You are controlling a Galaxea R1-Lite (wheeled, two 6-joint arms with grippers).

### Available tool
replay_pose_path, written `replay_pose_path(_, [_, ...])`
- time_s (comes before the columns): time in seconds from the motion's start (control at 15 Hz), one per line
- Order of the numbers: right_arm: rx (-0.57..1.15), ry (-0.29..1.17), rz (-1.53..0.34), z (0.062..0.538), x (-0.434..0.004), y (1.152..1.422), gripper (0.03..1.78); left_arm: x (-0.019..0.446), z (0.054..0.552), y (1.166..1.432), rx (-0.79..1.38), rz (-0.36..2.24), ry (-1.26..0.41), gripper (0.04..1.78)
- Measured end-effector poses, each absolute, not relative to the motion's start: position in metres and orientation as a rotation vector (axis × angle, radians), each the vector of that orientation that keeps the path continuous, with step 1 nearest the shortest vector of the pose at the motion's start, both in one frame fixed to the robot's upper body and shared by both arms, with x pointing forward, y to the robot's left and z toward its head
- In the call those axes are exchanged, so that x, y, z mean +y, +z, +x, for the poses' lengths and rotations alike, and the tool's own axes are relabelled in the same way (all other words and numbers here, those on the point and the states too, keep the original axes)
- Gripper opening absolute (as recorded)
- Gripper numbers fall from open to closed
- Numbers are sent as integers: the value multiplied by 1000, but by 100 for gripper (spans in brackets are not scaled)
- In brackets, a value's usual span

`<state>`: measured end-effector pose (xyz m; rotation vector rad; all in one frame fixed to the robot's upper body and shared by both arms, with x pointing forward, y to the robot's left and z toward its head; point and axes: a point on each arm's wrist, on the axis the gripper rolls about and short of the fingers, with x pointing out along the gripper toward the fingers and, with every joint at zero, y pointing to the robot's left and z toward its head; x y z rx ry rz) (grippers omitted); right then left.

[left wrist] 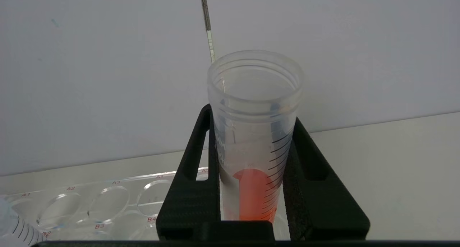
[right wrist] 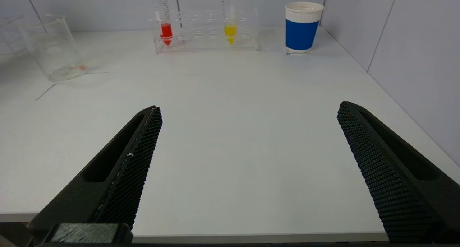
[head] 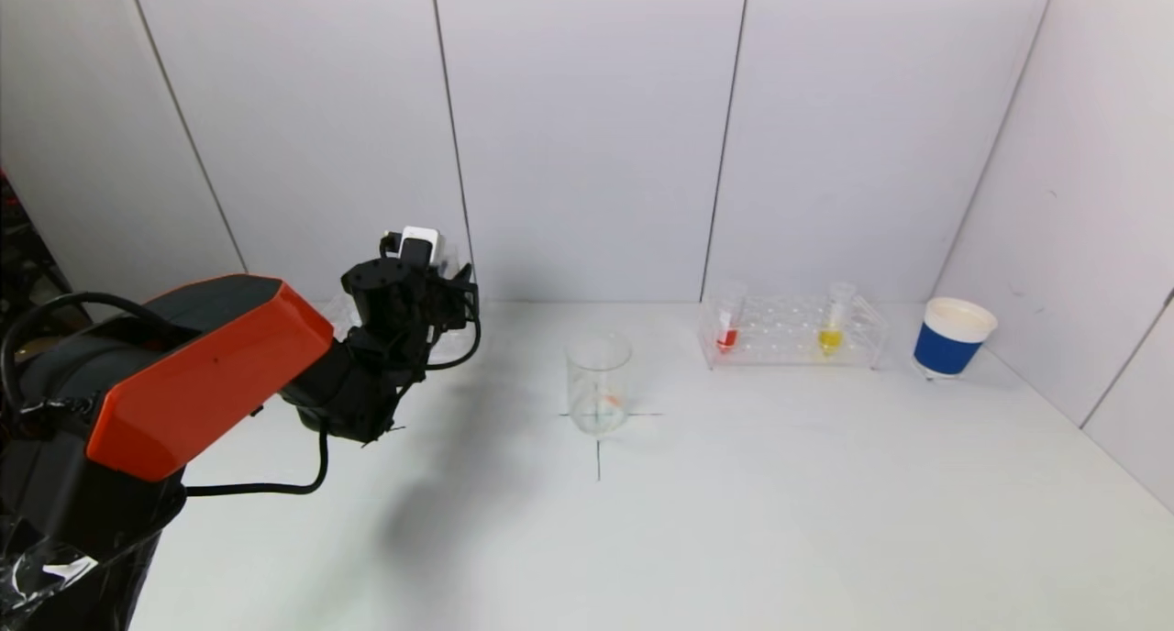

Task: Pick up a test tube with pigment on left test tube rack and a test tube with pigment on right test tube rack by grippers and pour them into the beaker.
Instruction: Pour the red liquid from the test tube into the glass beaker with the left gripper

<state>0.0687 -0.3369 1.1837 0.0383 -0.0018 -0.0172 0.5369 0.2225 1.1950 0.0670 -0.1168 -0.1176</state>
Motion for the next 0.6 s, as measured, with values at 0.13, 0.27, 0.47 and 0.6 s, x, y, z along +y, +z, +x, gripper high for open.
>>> replay_pose_path(0.13, [-2,-17,38,69,-337,1184,177,222,536,1204,-119,67,-118,50])
replay_pose_path(0.27, [-2,-17,38,69,-337,1184,177,222,534,1212,-128,65,-119,50])
replay_pose_path(0.47, [-2,-17,38,69,-337,1184,177,223,531,1225,-133,64,-120,50])
replay_pose_path(0.6, [-2,-17,38,69,-337,1184,177,222,528,1233,-131,64,-122,50])
